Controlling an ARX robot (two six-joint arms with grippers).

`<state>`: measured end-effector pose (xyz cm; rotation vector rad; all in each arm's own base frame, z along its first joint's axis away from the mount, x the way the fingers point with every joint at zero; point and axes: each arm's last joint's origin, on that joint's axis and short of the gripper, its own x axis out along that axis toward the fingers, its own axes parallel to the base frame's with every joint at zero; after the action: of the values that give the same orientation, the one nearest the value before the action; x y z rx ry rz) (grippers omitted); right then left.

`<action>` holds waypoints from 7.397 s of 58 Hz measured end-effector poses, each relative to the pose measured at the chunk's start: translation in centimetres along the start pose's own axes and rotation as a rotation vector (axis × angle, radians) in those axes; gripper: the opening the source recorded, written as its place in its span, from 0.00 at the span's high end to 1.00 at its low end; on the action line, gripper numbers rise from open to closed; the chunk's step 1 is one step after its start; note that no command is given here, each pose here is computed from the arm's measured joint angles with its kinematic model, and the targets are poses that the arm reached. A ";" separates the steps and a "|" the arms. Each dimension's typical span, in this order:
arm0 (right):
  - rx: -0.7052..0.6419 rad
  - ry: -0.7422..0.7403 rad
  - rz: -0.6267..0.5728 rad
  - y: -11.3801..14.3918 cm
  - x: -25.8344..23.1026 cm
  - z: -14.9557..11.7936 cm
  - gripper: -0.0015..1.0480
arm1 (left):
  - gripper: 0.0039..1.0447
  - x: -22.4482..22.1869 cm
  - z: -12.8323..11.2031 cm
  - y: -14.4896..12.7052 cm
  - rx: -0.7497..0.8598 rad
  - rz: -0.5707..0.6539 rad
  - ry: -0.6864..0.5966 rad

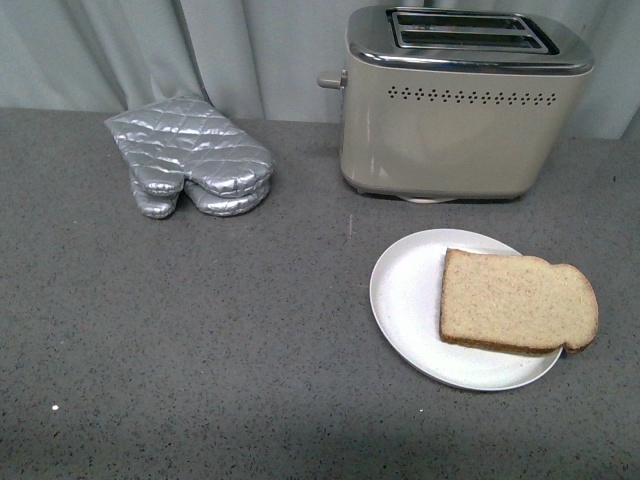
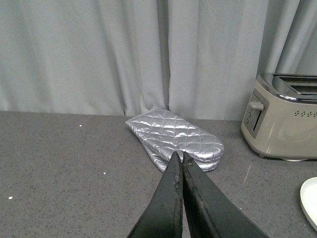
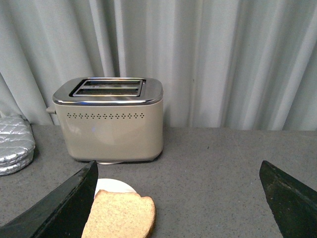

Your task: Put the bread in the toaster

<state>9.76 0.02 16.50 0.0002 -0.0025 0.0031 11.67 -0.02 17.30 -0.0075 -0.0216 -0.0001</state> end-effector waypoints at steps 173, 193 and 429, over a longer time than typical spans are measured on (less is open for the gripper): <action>0.442 1.151 0.160 -0.7 23.3 -11.4 0.84 | 0.06 -2.0 -0.3 0.0 0.002 -0.001 0.007; 0.534 1.150 0.174 -0.5 22.9 -8.3 0.99 | 0.06 -2.0 -0.3 0.0 0.002 0.000 0.007; 0.000 0.002 -0.003 0.0 3.0 0.2 0.99 | 0.06 -2.0 -0.3 0.0 0.002 0.000 0.007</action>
<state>12.75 0.02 16.67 0.0006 -0.0002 0.0004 9.68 -0.02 16.94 -0.0052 -0.0147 -0.0004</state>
